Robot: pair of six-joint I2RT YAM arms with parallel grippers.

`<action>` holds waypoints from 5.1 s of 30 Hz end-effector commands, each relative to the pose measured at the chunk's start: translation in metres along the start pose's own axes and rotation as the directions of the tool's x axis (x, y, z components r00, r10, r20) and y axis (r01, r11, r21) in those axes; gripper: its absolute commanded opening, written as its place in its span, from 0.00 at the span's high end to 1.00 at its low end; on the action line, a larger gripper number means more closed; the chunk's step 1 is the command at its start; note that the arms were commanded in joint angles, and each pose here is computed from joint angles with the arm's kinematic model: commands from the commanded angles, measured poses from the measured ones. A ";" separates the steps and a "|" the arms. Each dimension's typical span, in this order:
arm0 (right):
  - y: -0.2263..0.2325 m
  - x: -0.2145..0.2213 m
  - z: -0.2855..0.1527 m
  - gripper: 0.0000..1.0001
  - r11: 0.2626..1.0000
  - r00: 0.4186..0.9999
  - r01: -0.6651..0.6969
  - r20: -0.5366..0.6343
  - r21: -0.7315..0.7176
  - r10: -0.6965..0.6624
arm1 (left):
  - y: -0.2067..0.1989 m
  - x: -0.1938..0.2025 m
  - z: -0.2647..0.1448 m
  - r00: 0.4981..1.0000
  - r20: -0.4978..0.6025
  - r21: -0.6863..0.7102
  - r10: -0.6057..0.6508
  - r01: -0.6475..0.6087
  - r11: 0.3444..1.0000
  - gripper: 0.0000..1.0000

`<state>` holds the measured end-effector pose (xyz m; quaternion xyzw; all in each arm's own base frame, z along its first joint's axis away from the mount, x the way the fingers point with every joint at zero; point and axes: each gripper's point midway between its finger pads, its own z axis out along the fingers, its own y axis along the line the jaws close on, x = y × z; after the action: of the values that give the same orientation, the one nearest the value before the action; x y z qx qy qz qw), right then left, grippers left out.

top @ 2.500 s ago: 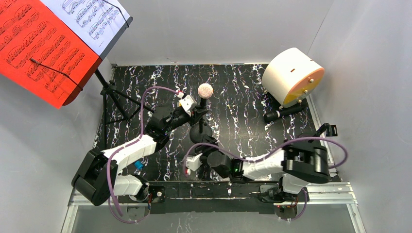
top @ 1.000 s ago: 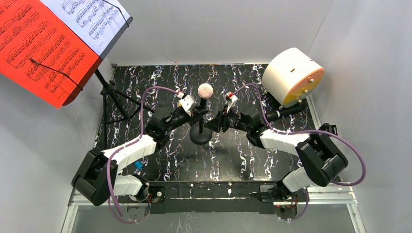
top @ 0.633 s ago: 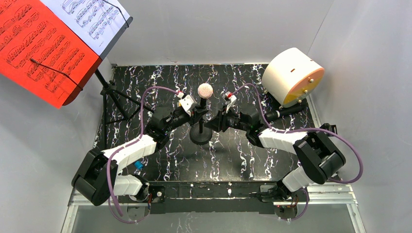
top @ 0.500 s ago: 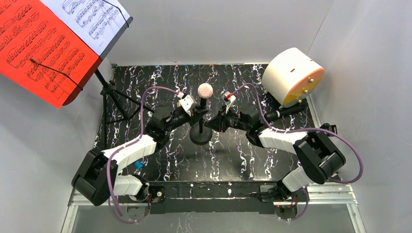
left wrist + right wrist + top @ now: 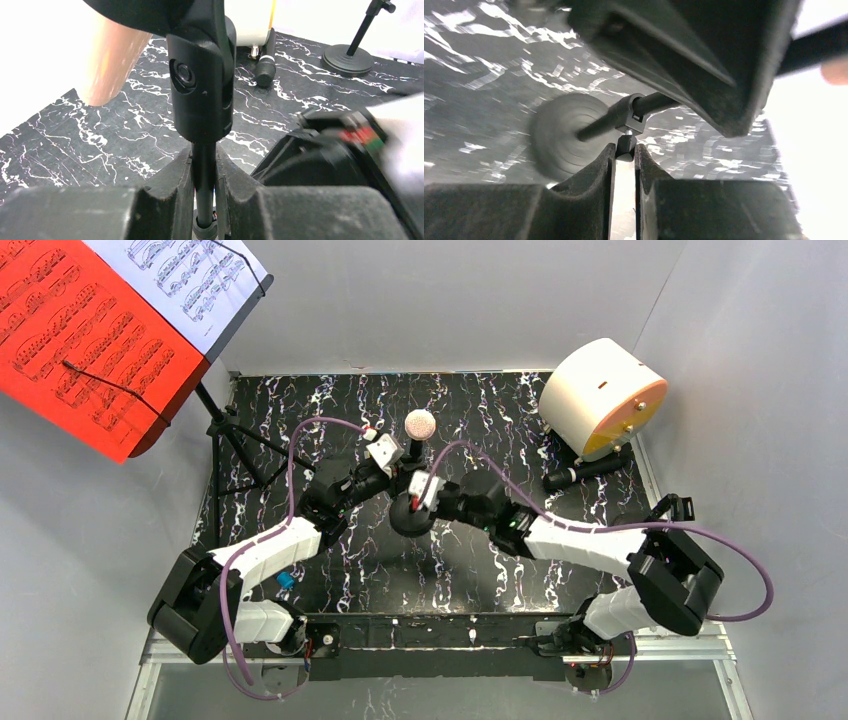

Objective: Pack up the instrument practice props
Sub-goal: Unscrew the knob on the microphone stand, then close the microphone stand at the center of the board.

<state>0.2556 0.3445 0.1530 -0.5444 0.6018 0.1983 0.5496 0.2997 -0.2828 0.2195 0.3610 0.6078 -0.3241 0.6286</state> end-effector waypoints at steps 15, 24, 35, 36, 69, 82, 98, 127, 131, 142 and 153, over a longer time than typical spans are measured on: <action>0.021 0.009 -0.004 0.91 0.370 0.387 0.921 -0.378 0.118 -0.841 | -0.006 -0.017 0.005 0.998 0.061 0.025 0.011 -0.012 1.000 1.00; 0.031 -0.042 -0.026 0.54 0.853 0.895 0.443 -0.075 0.276 -0.440 | -0.006 -0.016 0.005 0.998 0.063 0.025 0.009 -0.011 1.000 1.00; -0.010 -0.121 -0.080 0.29 0.893 0.913 -0.259 0.395 0.369 0.101 | -0.009 -0.018 0.004 0.997 0.077 0.037 0.008 -0.011 0.999 1.00; -0.017 -0.128 -0.084 0.29 0.875 0.894 -0.305 0.429 0.377 0.127 | -0.009 -0.018 0.004 0.997 0.076 0.038 0.008 -0.011 0.999 1.00; -0.086 -0.151 -0.049 0.46 0.681 0.693 -0.645 0.642 0.348 0.328 | -0.014 -0.022 0.004 0.995 0.100 0.059 0.020 -0.026 0.998 1.00; -0.057 -0.147 -0.046 0.99 0.807 0.746 -0.532 0.594 0.258 0.302 | -0.016 -0.032 -0.002 0.992 0.128 0.040 0.003 -0.008 0.999 0.83; -0.031 -0.116 -0.057 0.99 0.875 0.799 -0.427 0.548 0.226 0.249 | -0.018 -0.036 -0.050 0.989 0.137 -0.077 -0.053 0.064 0.995 0.53; 0.009 -0.054 -0.031 0.58 0.914 0.835 -0.395 0.454 0.098 0.312 | -0.019 -0.019 -0.065 0.993 0.053 -0.118 -0.110 0.115 0.986 0.32; 0.008 -0.067 -0.044 0.39 0.917 0.840 -0.390 0.439 0.082 0.318 | -0.021 -0.017 -0.062 0.989 0.058 -0.106 -0.133 0.139 0.985 0.31; 0.004 -0.080 -0.099 0.21 0.872 0.832 -0.482 0.354 0.082 0.427 | -0.027 -0.020 -0.060 0.984 0.081 -0.072 -0.161 0.166 0.983 0.29; -0.031 -0.132 -0.154 0.07 0.781 0.770 -0.607 0.351 0.149 0.532 | -0.030 0.002 -0.057 0.980 -0.013 -0.142 -0.199 0.195 0.970 0.29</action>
<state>0.1856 0.2673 0.3049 -0.2527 0.6399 0.3603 0.6299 0.2410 -0.2495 0.2232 0.2710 0.6466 -0.3528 0.6197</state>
